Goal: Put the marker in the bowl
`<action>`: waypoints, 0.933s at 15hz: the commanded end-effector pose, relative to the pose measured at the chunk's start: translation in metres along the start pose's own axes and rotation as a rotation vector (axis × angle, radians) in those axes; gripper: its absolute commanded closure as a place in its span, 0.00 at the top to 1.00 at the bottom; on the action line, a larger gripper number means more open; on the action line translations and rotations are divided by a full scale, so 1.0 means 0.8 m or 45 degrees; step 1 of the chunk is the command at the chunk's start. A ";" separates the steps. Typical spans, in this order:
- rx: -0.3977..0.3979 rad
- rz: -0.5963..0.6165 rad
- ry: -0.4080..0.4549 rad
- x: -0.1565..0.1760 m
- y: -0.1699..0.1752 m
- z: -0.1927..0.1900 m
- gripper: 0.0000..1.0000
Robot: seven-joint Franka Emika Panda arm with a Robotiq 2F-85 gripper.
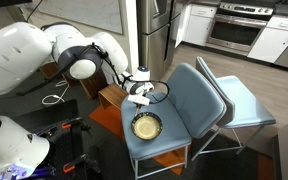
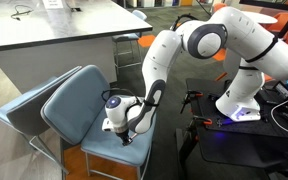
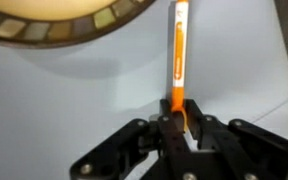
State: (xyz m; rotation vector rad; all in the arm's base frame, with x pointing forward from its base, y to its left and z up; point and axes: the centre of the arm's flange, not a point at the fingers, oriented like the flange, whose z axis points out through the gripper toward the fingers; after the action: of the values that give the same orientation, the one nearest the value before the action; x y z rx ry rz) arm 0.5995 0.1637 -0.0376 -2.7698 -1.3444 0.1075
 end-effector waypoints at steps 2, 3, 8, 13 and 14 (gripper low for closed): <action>-0.081 -0.040 0.065 0.000 -0.049 -0.051 0.05; -0.105 -0.041 0.069 0.000 -0.054 -0.064 0.05; -0.224 0.023 0.033 -0.033 -0.038 -0.111 0.05; -0.232 0.113 -0.016 -0.094 0.007 -0.110 0.05; -0.233 0.140 -0.024 -0.104 0.017 -0.105 0.05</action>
State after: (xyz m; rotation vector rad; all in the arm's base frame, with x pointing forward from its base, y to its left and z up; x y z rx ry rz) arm 0.5754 0.1058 0.0467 -2.9572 -1.3308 0.0369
